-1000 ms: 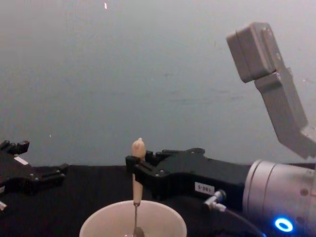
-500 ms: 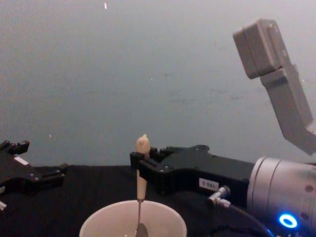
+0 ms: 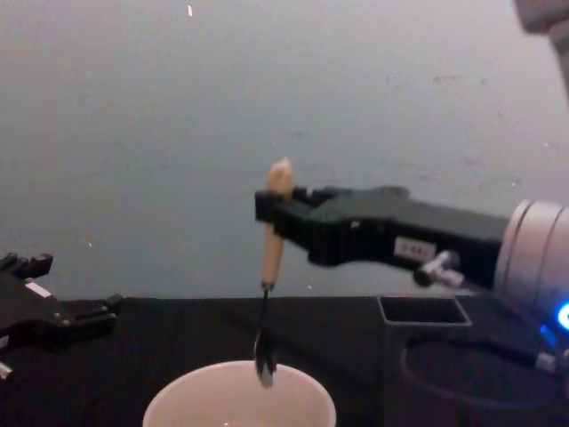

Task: Pick up the stirring spoon with one hand, stir inside the cup, then place it back in its original position.

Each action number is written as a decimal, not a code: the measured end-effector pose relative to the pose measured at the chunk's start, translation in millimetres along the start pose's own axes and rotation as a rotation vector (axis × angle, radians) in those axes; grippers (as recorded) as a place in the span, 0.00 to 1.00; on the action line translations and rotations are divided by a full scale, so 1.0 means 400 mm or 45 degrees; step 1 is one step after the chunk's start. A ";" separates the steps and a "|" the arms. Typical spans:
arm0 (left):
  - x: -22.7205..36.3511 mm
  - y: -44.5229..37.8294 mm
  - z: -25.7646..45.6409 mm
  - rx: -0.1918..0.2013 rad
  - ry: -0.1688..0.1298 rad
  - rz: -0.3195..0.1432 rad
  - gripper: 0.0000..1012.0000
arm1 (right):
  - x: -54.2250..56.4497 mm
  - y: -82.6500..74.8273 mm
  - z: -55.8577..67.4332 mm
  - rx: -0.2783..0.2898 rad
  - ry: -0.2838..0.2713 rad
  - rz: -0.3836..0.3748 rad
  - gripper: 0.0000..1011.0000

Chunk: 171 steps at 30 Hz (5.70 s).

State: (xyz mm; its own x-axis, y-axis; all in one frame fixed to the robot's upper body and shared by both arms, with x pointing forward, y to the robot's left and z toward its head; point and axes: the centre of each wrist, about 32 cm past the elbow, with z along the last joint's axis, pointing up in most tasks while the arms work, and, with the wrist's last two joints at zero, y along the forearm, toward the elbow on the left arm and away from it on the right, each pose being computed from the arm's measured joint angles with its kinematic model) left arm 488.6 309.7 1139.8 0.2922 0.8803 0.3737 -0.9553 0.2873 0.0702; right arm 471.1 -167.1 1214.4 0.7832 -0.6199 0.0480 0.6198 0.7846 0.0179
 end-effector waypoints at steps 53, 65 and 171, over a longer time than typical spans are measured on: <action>0.000 0.000 0.000 0.000 0.000 0.000 0.99 | 0.024 -0.121 0.062 -0.037 -0.006 -0.430 0.20; 0.000 0.000 0.000 0.000 0.000 0.000 0.99 | 0.014 -0.117 0.028 -0.130 0.014 -0.448 0.20; 0.000 0.000 0.000 0.000 0.000 0.000 0.99 | 0.168 -0.115 -0.153 -0.313 -0.030 -0.800 0.99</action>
State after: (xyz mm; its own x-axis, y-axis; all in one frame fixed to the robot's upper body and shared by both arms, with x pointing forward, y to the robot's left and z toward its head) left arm 488.6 309.7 1139.8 0.2922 0.8803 0.3737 -0.9553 0.2873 0.0702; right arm 498.2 -245.7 1155.5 0.2709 -0.9545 0.1249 0.9525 0.2469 -0.1784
